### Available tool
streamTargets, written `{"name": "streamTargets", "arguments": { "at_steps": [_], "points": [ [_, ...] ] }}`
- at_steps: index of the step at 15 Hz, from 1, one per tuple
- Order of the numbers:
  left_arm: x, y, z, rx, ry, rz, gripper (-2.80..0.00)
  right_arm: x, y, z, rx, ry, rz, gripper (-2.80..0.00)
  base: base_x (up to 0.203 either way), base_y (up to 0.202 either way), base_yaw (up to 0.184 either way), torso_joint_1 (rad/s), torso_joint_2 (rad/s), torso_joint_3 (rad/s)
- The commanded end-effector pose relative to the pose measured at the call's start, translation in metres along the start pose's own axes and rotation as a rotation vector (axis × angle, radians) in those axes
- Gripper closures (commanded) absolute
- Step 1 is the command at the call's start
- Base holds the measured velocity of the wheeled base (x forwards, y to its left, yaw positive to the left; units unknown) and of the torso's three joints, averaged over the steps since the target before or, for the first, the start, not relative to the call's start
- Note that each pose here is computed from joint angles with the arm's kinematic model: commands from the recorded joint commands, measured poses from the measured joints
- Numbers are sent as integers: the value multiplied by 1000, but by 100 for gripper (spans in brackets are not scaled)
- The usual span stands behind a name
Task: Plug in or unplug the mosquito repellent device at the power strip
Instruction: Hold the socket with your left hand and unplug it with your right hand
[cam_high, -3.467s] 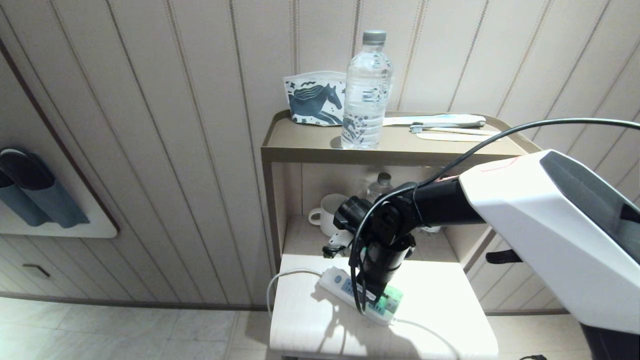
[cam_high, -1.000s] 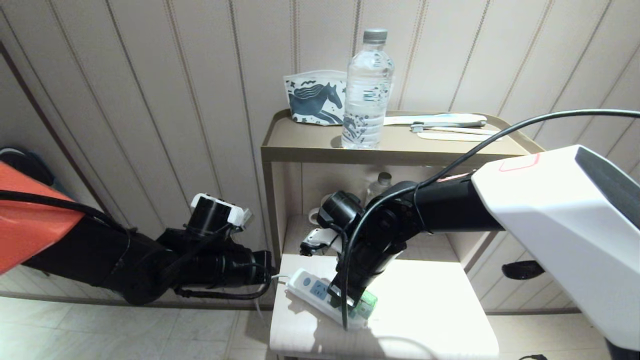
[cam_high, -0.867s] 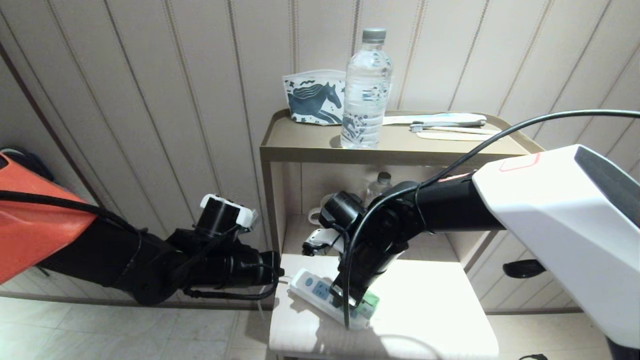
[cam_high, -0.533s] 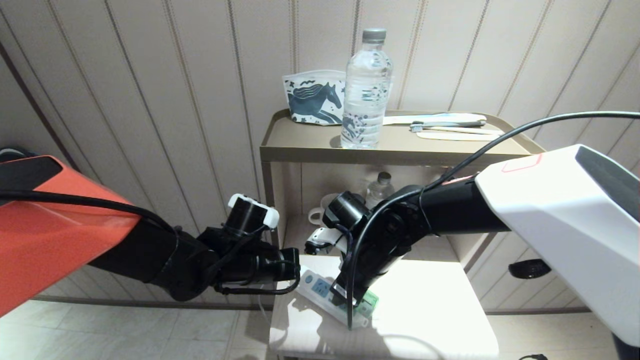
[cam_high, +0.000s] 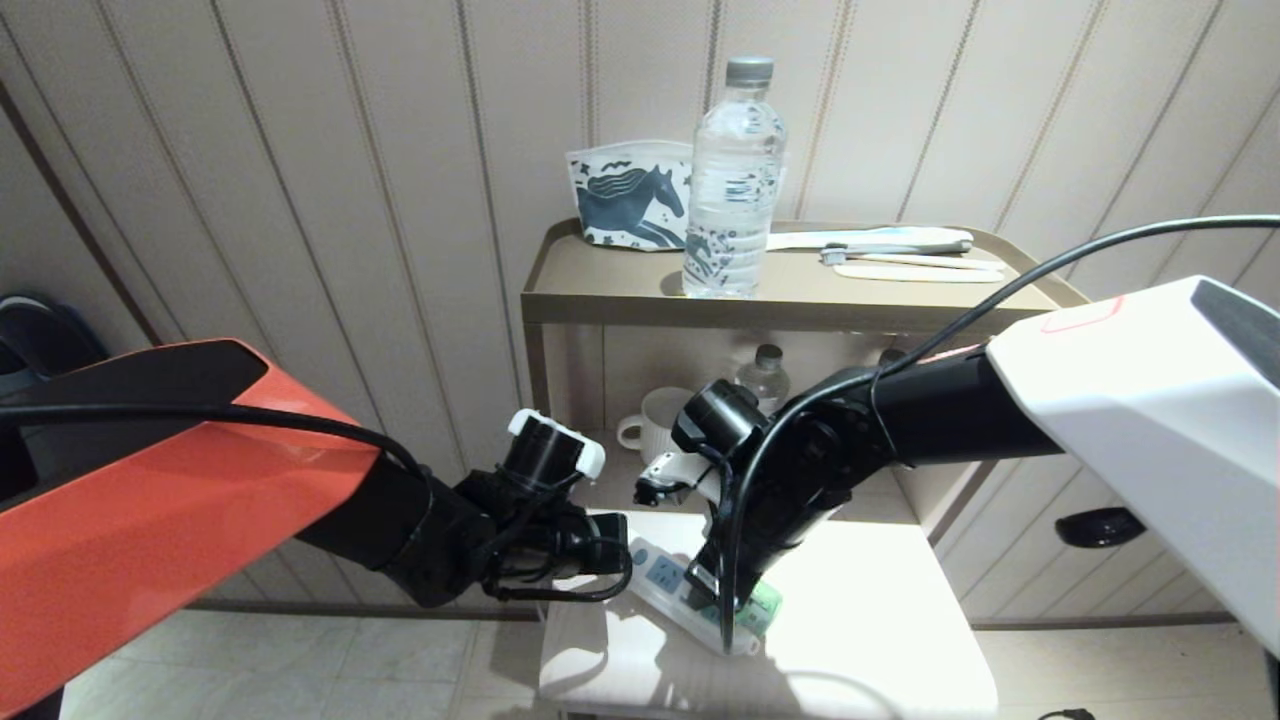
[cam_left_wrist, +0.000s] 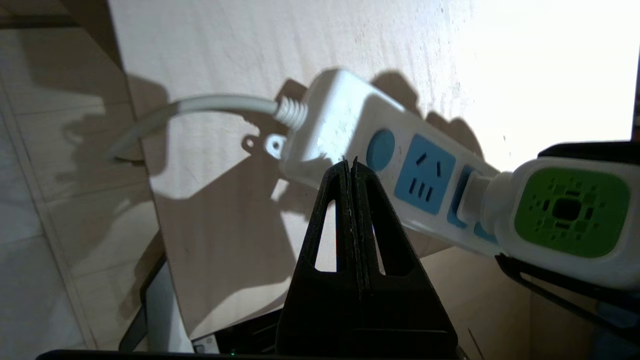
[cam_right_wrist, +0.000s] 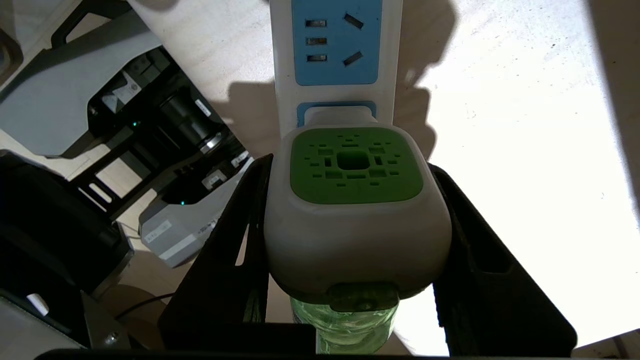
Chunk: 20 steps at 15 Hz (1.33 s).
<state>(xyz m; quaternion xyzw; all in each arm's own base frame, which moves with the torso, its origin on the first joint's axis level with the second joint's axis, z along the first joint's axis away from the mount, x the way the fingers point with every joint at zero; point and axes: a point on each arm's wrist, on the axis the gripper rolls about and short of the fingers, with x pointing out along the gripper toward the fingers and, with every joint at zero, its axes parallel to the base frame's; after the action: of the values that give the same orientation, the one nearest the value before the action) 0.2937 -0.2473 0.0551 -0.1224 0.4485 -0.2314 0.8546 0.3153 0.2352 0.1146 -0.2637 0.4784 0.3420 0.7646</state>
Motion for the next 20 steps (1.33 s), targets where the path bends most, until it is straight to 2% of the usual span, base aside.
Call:
{"name": "streamTargets", "arguments": {
  "at_steps": [1, 4, 7, 15, 20],
  "points": [
    [7, -5, 1, 3, 1, -8, 0, -2, -1, -5, 3, -2, -2, 0, 0, 0, 0, 0, 0, 0],
    [19, -15, -6, 22, 12, -11, 0, 3, 0, -11, 4, -12, -4, 0, 0, 0, 0, 0, 0, 0],
    [33, -27, -16, 49, -35, 66, 0, 3, 0, -13, 6, -18, -5, 0, 0, 0, 0, 0, 0, 0],
    [40, -30, -21, 65, -32, 91, 0, 5, 1, -15, 6, -10, 2, 0, 0, 0, 0, 0, 0, 0],
    [37, -49, -39, 110, -8, 63, 0, 8, 1, -15, 6, -4, 2, 0, 0, 0, 0, 0, 0, 0]
  ]
}}
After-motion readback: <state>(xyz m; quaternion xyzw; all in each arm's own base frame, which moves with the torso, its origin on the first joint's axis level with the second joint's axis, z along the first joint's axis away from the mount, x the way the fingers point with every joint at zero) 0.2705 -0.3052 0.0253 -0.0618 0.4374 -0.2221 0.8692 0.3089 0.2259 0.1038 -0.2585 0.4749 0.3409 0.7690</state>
